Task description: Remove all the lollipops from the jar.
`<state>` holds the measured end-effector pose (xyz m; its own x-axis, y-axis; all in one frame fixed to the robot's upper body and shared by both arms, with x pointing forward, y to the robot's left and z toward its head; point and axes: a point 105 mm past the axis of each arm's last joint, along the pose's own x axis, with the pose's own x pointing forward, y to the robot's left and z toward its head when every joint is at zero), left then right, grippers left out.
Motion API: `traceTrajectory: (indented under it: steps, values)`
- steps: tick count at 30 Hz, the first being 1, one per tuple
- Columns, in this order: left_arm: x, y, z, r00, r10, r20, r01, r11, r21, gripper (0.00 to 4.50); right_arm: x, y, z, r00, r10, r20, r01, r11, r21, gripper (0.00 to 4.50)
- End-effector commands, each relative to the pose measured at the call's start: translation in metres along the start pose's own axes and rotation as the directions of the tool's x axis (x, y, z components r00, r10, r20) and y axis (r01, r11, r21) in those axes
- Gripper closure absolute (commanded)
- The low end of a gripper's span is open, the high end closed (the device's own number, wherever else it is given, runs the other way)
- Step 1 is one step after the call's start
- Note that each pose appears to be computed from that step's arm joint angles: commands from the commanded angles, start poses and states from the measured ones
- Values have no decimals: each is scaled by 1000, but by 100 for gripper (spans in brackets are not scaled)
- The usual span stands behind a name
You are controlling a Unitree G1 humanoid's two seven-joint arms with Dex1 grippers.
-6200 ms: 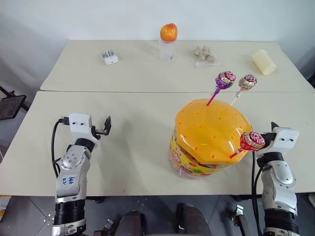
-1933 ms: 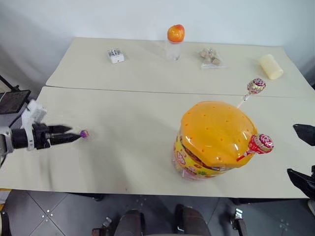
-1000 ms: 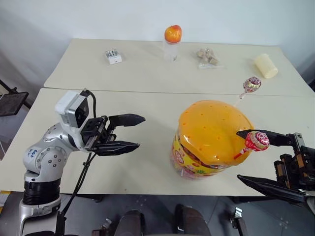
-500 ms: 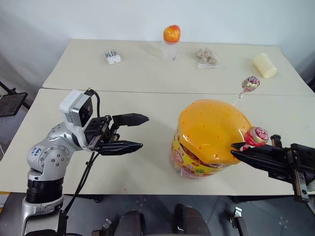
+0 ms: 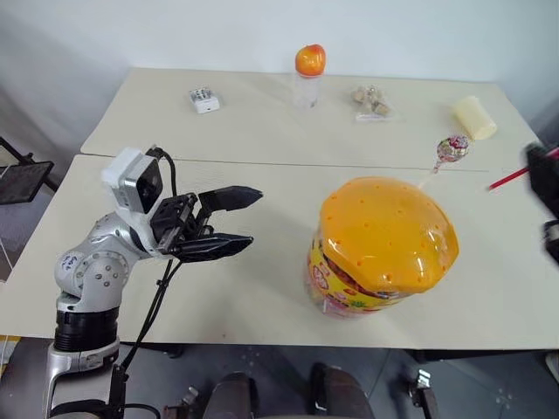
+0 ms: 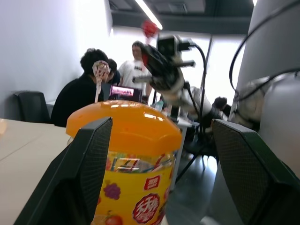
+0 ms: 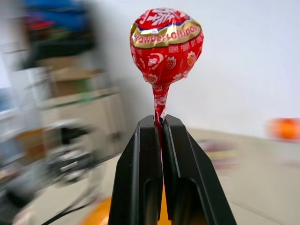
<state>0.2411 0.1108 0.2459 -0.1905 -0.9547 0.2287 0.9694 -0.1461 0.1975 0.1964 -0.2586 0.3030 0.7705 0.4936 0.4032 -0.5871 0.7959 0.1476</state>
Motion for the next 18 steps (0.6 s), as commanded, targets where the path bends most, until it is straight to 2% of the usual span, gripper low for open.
traceTrajectory:
  steps: [1,4,6,10,13,16,18]
  values:
    - [2,-10,-9,994,-60,-95,68,994,86,93,-33,-47,-6,925,-323,-199,308,946,-102,446]
    - [0,-10,-12,996,-40,-80,46,996,77,93,-63,-79,-31,759,-506,-411,466,862,-201,446]
    - [-2,-11,-14,995,-34,-95,42,996,78,93,-75,-90,-48,686,-521,-508,477,849,-226,446]
    - [-4,-11,-13,993,-22,-112,31,997,76,93,-87,-100,-78,641,-459,-615,417,881,-223,446]
    - [-7,-12,-12,990,-17,-140,29,996,81,93,-112,-116,-108,525,-467,-712,424,868,-258,446]
    - [-8,-11,-9,988,-7,-154,20,996,88,93,-125,-127,-125,450,-464,-763,427,862,-273,446]
    - [-8,-10,-8,987,-4,-159,19,996,92,93,-129,-133,-131,424,-473,-772,433,855,-286,446]
